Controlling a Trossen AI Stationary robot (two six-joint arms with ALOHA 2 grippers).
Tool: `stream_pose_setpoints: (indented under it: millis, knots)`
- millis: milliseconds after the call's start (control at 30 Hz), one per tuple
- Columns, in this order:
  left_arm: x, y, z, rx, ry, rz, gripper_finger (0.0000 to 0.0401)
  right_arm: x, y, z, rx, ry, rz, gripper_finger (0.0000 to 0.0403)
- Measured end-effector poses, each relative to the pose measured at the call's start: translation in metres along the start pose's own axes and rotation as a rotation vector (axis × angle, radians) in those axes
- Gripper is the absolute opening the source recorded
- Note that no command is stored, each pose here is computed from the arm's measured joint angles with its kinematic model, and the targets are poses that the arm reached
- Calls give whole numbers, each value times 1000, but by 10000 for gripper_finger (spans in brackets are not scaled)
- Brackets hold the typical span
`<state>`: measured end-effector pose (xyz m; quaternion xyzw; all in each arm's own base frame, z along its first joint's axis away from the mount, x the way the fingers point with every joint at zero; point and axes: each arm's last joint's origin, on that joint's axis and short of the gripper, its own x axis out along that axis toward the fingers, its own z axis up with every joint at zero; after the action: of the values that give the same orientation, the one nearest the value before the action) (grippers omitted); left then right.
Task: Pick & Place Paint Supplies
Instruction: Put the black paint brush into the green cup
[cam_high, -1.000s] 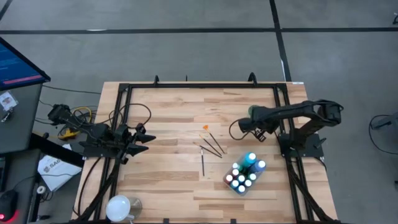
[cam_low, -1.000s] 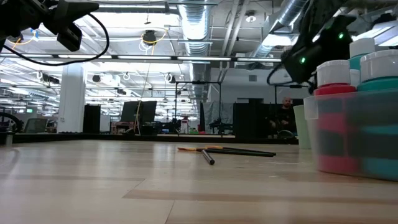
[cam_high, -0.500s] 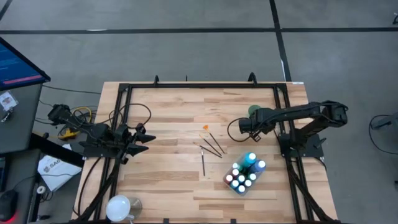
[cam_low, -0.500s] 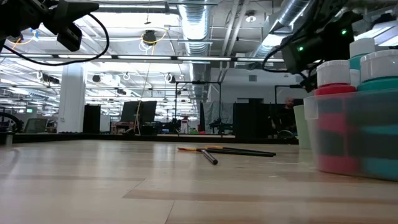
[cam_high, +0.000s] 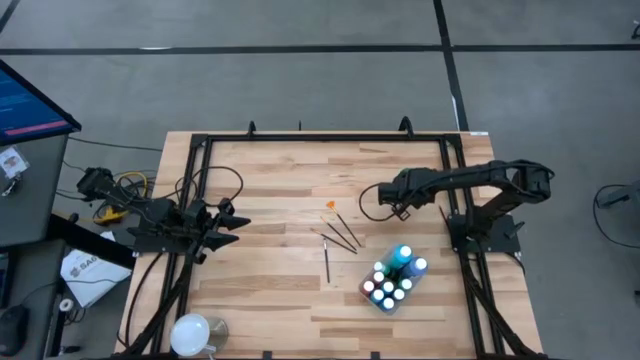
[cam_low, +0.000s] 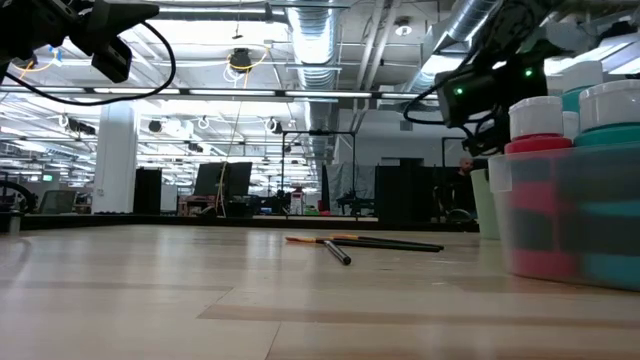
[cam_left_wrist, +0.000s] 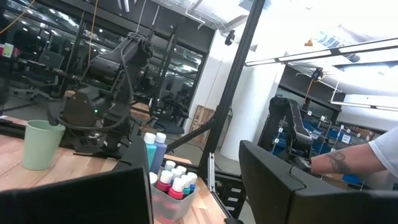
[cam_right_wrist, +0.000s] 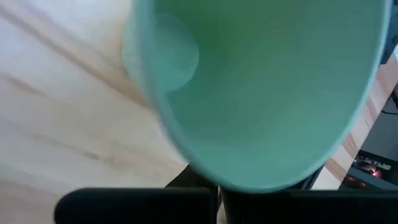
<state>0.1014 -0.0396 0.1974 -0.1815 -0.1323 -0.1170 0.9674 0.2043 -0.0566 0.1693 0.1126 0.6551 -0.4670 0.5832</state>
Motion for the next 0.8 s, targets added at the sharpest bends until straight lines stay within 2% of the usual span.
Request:
stream_pose_setpoints:
  millis: [233, 500, 800]
  knots:
    - [0, 0, 0, 0, -1, 0, 132, 4, 1, 13, 3, -69, 55, 0]
    - [0, 0, 0, 0, -1, 0, 132, 9, -4, 26, 64, -106, 95, 0]
    - [0, 0, 0, 0, -1, 0, 132, -3, -4, 17, -47, -54, 176, 0]
